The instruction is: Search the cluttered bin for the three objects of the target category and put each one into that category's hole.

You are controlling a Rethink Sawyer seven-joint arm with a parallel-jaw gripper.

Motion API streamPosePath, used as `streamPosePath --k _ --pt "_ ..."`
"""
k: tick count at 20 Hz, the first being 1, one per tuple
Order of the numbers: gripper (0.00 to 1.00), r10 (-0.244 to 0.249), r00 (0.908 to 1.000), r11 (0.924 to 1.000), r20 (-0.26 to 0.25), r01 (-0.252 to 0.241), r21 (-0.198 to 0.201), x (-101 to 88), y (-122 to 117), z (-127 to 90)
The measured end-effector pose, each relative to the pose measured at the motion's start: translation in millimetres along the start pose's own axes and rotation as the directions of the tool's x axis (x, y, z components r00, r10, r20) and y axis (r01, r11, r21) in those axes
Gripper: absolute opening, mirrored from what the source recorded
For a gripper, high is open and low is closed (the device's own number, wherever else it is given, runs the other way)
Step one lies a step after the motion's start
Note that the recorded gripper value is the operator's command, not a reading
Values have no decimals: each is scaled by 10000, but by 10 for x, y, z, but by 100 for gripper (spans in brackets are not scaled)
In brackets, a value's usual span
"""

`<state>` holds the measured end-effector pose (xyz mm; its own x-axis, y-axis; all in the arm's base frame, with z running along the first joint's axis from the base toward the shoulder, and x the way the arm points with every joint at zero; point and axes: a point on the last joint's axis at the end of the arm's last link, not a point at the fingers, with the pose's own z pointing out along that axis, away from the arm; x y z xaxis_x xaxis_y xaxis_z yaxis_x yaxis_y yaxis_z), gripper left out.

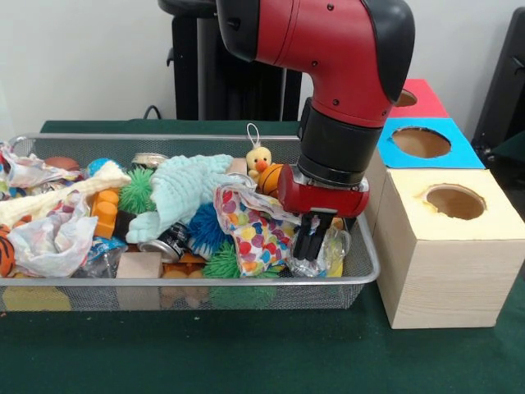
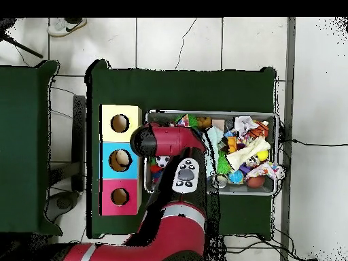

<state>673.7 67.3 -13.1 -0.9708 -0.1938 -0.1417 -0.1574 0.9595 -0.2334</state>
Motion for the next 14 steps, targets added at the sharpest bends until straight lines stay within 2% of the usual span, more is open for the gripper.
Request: streamPosePath --k 14 --pt "0 76 10000 10000 -5 -76 7 -15 -49 -33"
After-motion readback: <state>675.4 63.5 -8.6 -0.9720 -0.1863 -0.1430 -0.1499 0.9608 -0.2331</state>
